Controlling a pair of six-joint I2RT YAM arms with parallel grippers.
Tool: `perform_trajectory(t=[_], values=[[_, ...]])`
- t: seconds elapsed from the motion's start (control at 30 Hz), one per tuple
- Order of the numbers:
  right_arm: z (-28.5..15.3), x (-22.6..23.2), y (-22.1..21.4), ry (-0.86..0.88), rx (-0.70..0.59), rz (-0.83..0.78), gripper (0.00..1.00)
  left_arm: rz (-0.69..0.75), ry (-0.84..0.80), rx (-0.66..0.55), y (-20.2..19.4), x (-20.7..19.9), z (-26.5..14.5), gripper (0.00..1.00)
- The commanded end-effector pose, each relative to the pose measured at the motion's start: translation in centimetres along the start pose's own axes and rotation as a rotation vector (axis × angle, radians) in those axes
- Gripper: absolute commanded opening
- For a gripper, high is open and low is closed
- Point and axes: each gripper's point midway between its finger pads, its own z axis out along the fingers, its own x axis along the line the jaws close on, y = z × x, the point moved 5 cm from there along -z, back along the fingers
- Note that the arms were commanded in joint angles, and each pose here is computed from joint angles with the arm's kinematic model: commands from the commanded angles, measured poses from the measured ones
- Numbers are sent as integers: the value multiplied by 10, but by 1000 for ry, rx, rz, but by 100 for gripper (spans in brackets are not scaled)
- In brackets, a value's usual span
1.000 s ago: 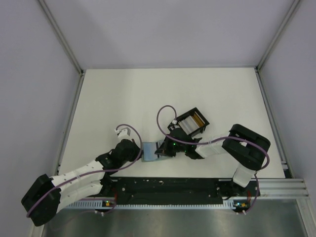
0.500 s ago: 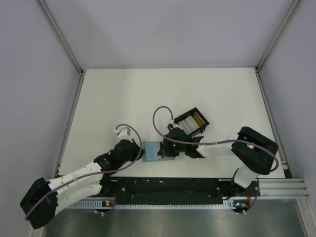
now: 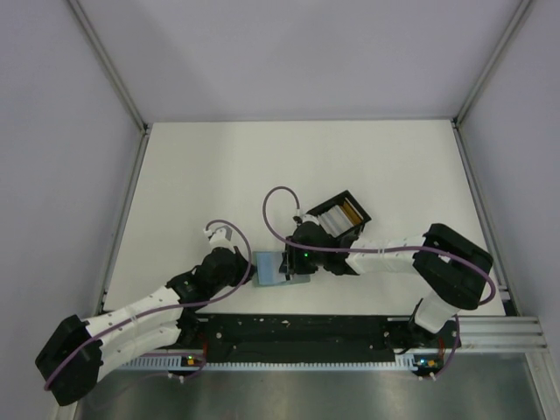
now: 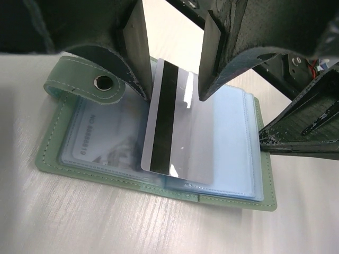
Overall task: Put the credit cards into the card holder
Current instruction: Insert the credit card into the card holder.
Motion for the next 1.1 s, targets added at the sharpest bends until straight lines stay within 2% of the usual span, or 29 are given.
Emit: perform_trajectory(t=[0.0, 0.33, 0.67, 1.07], values=[[-4, -8, 0, -73, 3, -65, 41, 15, -28, -33, 9, -9, 0, 0], [7, 10, -6, 26, 64, -66, 41, 15, -34, -28, 9, -9, -1, 0], [14, 29, -3, 129, 66, -69, 41, 13, -40, -25, 8, -9, -1, 0], [11, 41, 11, 187, -2, -145, 38, 24, -36, -29, 8, -9, 0, 0]])
